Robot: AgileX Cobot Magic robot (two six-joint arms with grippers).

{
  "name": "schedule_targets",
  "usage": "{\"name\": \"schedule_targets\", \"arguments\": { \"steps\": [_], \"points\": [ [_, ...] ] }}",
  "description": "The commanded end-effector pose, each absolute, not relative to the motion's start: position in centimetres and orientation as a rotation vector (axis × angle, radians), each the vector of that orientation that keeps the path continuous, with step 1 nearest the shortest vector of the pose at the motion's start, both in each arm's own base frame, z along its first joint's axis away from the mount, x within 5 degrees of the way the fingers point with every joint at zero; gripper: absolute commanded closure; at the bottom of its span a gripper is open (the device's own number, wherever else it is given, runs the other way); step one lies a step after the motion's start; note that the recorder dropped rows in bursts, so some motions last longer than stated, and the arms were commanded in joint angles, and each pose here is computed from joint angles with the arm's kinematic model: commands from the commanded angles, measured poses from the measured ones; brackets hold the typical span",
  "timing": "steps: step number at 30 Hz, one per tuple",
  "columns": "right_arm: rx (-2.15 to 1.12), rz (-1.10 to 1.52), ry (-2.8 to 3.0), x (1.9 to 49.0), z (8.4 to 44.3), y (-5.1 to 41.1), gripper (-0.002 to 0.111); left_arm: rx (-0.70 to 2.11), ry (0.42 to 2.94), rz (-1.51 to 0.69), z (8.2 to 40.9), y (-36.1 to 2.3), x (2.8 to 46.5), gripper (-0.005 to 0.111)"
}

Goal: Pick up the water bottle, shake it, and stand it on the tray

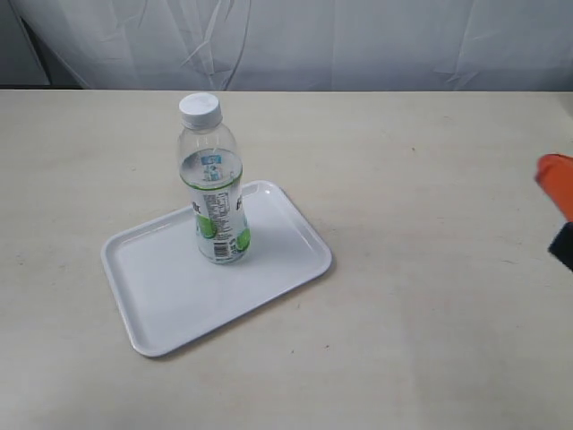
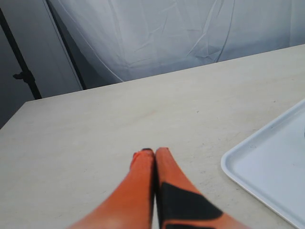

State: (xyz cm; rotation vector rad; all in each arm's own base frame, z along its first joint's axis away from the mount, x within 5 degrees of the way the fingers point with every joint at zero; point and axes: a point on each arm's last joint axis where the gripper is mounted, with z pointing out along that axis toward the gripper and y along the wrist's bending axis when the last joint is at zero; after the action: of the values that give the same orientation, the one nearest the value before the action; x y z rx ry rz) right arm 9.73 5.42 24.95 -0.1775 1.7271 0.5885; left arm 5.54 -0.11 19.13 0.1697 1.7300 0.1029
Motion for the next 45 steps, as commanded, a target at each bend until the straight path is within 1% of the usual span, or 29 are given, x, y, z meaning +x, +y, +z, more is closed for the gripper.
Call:
{"name": "schedule_targets", "arguments": {
  "steps": [1,5,8,21,45],
  "points": [
    [-0.063,0.505,1.701,8.2,23.4,3.2,0.109,0.166,1.716,0.095,19.1,-0.1,5.5,0.106],
    [0.017,0.454,1.684,7.0,21.2,2.1,0.109,0.166,1.716,0.095,19.1,-0.1,5.5,0.106],
    [0.098,0.438,1.642,6.5,20.4,1.5,0.109,0.166,1.716,0.095,19.1,-0.1,5.5,0.106],
    [0.204,0.341,1.642,5.6,19.9,0.9,0.109,0.166,1.716,0.095,19.1,-0.1,5.5,0.106],
    [0.203,0.342,1.645,5.6,19.8,0.9,0.109,0.166,1.716,0.095,19.1,-0.1,5.5,0.106]
  ]
}}
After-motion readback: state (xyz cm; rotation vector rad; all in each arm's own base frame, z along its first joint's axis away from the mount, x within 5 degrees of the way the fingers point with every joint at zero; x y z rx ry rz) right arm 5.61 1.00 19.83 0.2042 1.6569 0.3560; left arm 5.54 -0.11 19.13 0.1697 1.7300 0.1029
